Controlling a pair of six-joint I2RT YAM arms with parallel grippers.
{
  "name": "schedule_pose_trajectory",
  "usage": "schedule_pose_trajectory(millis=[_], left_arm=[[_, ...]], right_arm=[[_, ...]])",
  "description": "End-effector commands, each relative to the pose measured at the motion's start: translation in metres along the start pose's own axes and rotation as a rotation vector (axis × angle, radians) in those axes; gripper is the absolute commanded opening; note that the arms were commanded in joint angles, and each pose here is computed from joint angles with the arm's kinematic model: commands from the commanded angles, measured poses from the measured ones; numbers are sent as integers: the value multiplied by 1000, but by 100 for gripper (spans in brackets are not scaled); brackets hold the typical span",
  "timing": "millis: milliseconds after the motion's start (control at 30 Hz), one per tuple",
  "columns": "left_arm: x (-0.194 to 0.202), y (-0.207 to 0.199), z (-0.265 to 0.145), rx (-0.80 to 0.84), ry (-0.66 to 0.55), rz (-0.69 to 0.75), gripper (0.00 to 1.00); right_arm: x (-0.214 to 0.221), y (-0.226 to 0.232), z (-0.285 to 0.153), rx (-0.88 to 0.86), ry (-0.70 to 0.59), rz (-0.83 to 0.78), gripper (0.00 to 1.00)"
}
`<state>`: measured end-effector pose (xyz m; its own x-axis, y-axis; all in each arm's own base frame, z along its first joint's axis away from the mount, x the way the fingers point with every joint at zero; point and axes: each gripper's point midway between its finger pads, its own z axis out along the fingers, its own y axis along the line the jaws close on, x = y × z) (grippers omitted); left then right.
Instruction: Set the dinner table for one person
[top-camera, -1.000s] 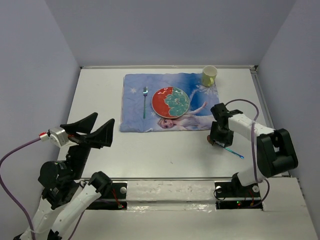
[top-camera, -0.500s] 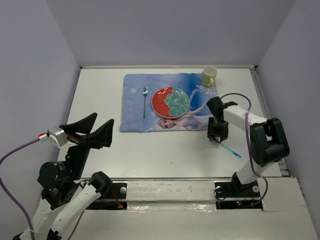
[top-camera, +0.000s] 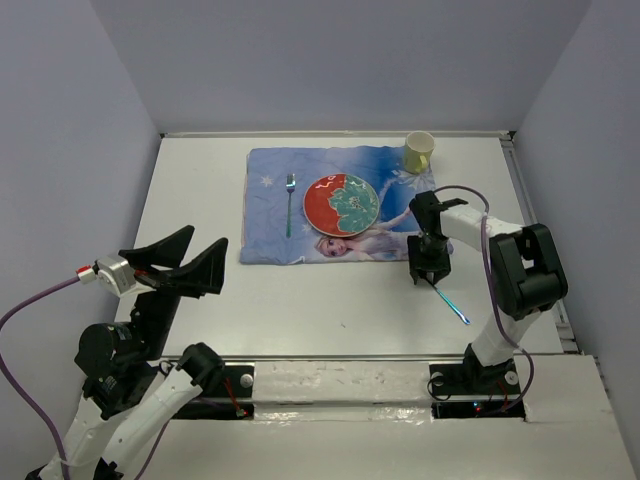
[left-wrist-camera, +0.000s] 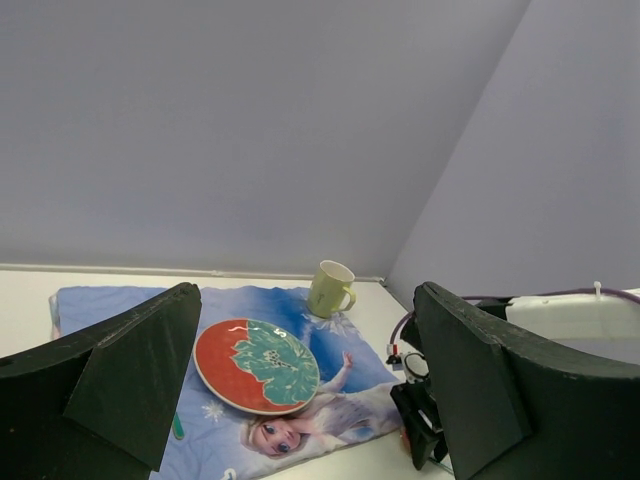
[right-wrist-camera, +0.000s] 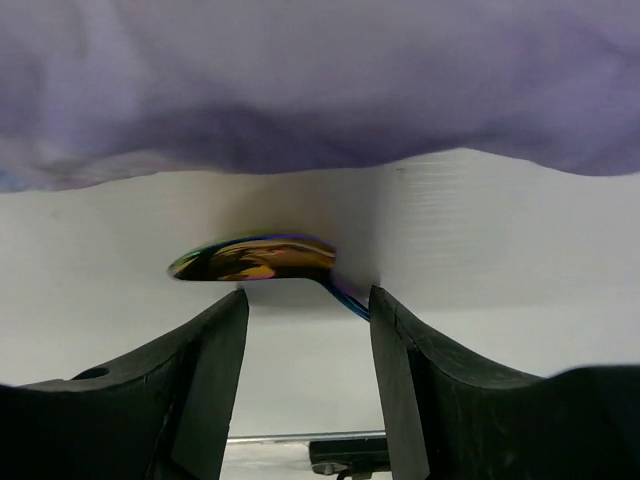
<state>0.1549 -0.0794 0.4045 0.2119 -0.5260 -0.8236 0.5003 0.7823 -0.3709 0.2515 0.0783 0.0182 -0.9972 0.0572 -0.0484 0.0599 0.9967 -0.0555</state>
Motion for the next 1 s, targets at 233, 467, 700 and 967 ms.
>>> schedule_pose_trajectory(millis=[233,467,700,967], left_arm=[[-15,-1,2,-3,-49,8,99],[-9,0,6,-9,-33,14,99],[-9,0,6,-12,-32,14,99],[-7,2,7,-20,-26,19,99]], right_arm=[[4,89,-8,-345,-86,-57,41],[-14,98,-28,-276,-249,-11,41],[23,84,-14,-224,-207,-41,47],[46,78,10,-182,-157,-83,40]])
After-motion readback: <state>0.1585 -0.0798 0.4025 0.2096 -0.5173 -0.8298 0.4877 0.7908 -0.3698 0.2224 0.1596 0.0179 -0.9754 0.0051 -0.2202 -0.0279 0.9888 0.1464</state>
